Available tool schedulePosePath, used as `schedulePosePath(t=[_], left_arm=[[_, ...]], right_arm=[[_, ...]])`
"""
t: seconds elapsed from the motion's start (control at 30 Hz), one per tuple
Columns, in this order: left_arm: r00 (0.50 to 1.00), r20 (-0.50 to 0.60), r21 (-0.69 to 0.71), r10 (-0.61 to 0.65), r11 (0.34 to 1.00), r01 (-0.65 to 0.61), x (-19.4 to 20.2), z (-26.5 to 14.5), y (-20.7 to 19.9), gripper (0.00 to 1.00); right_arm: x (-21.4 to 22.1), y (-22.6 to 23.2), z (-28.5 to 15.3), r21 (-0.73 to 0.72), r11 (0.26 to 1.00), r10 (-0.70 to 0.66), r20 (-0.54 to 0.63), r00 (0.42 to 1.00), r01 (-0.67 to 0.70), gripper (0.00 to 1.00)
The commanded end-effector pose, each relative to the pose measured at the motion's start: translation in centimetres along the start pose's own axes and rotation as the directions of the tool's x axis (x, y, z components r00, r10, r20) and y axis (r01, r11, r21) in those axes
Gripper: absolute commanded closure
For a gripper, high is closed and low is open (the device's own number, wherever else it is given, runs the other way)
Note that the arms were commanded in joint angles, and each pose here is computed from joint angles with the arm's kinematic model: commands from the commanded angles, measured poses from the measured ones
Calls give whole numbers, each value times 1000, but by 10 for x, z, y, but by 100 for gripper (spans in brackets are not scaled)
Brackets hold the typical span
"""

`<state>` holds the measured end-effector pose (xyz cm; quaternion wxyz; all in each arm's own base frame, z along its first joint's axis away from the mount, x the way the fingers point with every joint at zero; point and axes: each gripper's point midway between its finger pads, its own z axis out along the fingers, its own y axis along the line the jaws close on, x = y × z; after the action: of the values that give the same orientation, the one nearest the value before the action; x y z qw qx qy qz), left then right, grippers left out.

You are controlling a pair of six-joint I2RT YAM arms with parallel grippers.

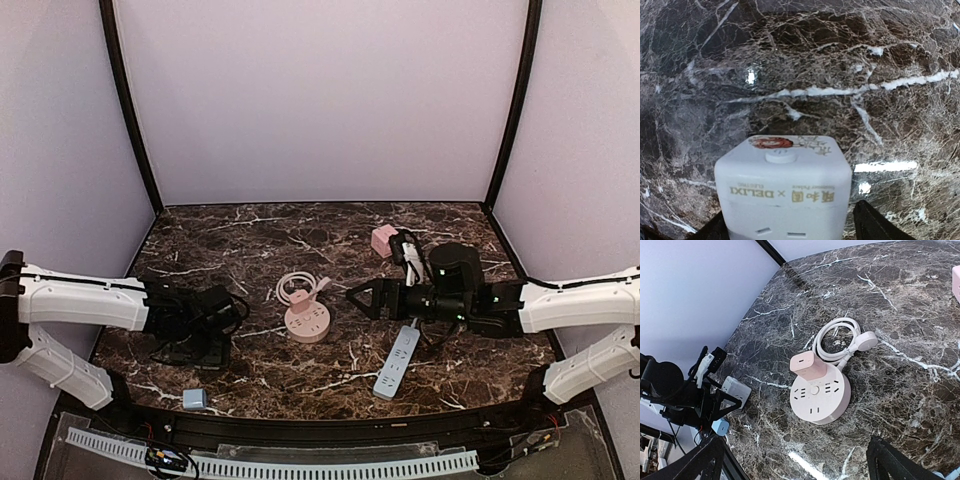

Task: Insert the plug

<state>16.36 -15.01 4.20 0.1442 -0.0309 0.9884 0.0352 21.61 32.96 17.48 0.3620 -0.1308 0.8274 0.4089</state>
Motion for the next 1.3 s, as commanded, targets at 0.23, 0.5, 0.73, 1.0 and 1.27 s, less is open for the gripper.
schedulePosePath(t=[0.23, 0.5, 0.73, 1.0, 1.27], left_arm=[[994, 101, 38, 34, 999, -38, -25, 10, -26, 43], [991, 130, 36, 18, 999, -22, -72, 33, -41, 45], [996, 53, 2, 65, 998, -65, -68, 31, -38, 12], [996, -77, -75, 39, 996, -45, -17, -13, 4, 1], [974, -215, -96, -76, 994, 56, 51, -44, 33, 2]], right_arm=[[-11, 14, -1, -34, 999, -23, 33, 999, 25, 1], [-11, 14, 1, -35, 999, -23, 31, 999, 24, 1], [-11, 14, -1, -35, 999, -27, 34, 999, 28, 1], [-9, 12, 1, -29, 999, -27, 26, 999, 28, 1], [-11, 4, 2, 12, 999, -33, 41, 999, 32, 1]])
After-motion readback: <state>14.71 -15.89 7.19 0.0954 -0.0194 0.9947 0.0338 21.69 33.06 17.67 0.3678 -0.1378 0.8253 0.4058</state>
